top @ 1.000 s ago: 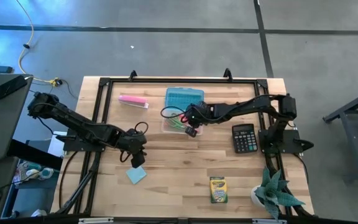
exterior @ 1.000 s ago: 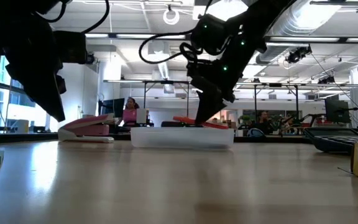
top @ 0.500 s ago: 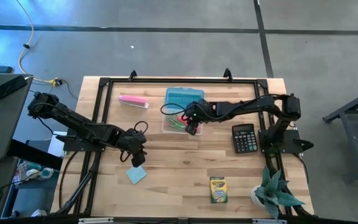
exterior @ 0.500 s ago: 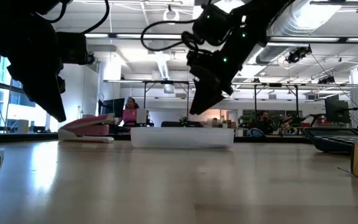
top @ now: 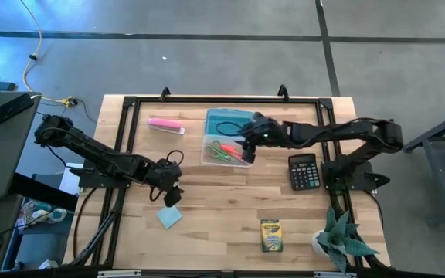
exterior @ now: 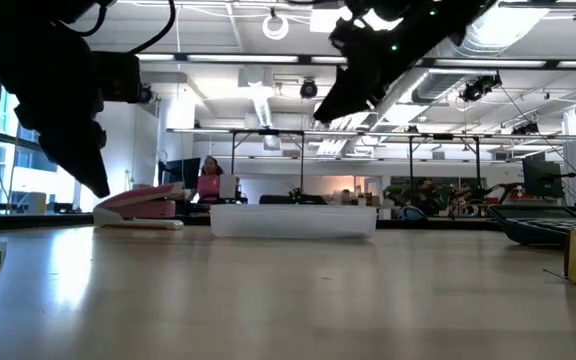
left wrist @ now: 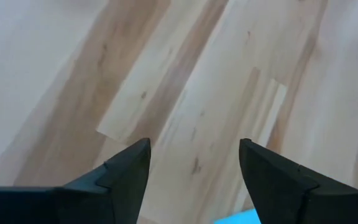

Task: Pack school essentials
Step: Put the blue sticky note into the blue supply box

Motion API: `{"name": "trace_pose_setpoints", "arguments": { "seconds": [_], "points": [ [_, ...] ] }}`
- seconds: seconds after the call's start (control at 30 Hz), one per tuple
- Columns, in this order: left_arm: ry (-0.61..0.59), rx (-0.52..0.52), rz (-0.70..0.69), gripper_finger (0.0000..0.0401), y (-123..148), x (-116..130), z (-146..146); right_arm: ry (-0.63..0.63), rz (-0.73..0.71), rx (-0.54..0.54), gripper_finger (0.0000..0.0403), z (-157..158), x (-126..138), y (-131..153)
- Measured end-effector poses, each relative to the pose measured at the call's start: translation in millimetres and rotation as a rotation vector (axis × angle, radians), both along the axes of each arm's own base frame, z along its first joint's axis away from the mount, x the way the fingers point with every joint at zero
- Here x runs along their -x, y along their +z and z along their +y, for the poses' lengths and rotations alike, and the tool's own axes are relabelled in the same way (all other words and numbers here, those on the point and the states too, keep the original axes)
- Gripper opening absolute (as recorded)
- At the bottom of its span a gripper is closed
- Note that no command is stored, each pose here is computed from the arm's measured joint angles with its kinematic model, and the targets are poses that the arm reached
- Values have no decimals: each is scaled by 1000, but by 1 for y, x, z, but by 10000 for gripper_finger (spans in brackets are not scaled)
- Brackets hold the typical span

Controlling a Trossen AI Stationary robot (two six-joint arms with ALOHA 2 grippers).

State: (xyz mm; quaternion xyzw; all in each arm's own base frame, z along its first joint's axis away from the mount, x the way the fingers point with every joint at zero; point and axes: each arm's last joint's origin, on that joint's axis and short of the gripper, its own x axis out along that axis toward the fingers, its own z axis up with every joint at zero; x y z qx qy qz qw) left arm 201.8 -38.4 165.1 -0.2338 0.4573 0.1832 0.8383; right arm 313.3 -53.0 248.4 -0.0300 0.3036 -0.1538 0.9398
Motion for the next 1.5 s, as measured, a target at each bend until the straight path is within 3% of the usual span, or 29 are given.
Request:
{"name": "trace_pose_setpoints", "arguments": {
  "seconds": [0.4,0.8,1.13,1.5],
  "points": [
    [-8,13,-4,234,0,-1,0,-14,-144,21,172,13,80,-1],
    [-5,14,-6,235,0,-1,0,-40,-447,66,172,23,156,-14],
    [16,25,-10,235,0,-1,0,-59,-543,132,172,25,186,-36],
    [40,40,-12,235,0,-1,0,-68,-588,85,172,25,200,-63]
  ]
}}
